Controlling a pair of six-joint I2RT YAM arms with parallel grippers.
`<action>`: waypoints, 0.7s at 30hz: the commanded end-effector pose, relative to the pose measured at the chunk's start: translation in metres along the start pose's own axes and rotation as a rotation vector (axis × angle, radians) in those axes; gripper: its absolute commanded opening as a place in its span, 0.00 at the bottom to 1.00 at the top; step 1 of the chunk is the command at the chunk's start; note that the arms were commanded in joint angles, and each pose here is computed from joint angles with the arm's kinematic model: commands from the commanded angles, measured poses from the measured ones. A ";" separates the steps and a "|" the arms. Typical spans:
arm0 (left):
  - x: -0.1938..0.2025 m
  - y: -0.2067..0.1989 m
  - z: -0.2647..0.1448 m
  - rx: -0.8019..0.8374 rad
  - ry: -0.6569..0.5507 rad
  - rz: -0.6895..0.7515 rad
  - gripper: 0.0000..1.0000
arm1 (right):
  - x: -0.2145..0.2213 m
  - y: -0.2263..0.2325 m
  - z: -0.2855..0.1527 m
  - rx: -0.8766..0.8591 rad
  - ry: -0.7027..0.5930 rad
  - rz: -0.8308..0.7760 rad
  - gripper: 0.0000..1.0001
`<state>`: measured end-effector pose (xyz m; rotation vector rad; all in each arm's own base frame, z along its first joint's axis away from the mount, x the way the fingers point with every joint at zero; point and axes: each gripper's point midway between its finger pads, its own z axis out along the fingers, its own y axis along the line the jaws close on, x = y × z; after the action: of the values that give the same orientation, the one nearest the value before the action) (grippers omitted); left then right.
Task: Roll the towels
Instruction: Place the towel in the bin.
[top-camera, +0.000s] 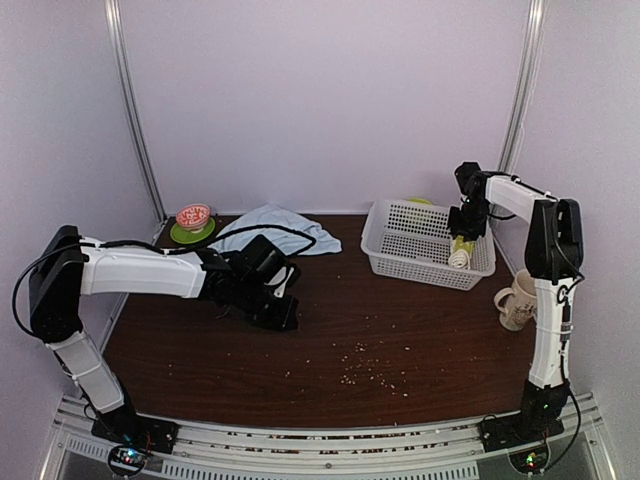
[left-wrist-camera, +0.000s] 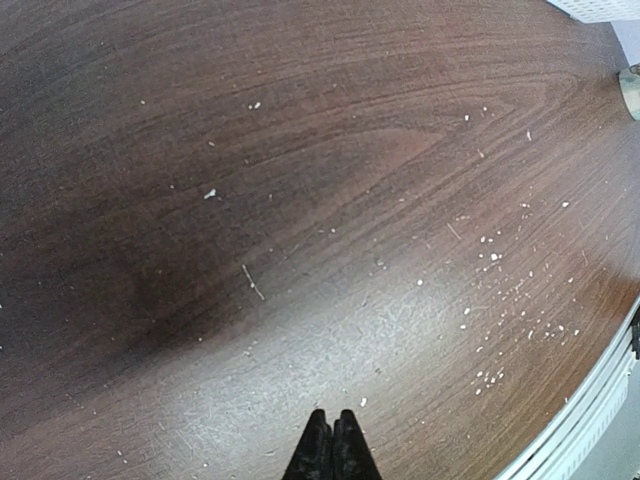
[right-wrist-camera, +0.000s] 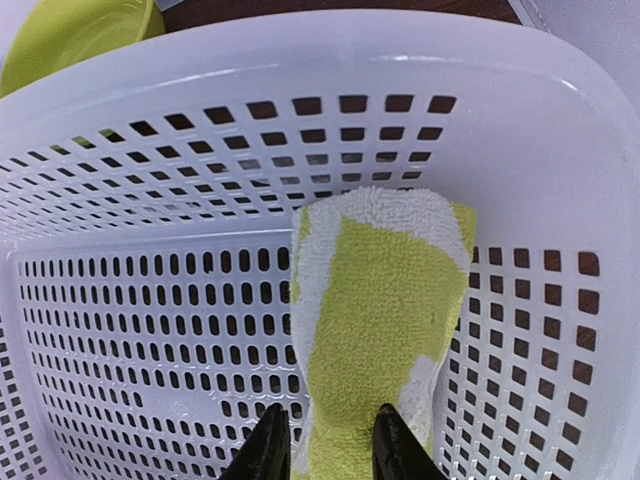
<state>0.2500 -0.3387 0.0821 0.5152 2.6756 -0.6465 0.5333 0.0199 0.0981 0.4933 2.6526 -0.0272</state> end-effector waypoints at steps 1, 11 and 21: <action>-0.011 -0.001 -0.008 -0.002 -0.045 0.006 0.00 | 0.007 -0.017 0.008 0.069 0.025 0.025 0.29; -0.022 0.010 -0.016 -0.051 -0.084 -0.018 0.00 | -0.011 -0.014 -0.032 0.009 -0.041 0.051 0.47; -0.131 0.130 -0.048 -0.139 -0.275 -0.434 0.31 | -0.017 0.061 -0.222 -0.377 -0.386 0.045 0.62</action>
<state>0.3422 -0.2792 0.1096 0.0975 2.6300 -0.5869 0.5116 0.0449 0.2268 0.4840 2.3990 0.1535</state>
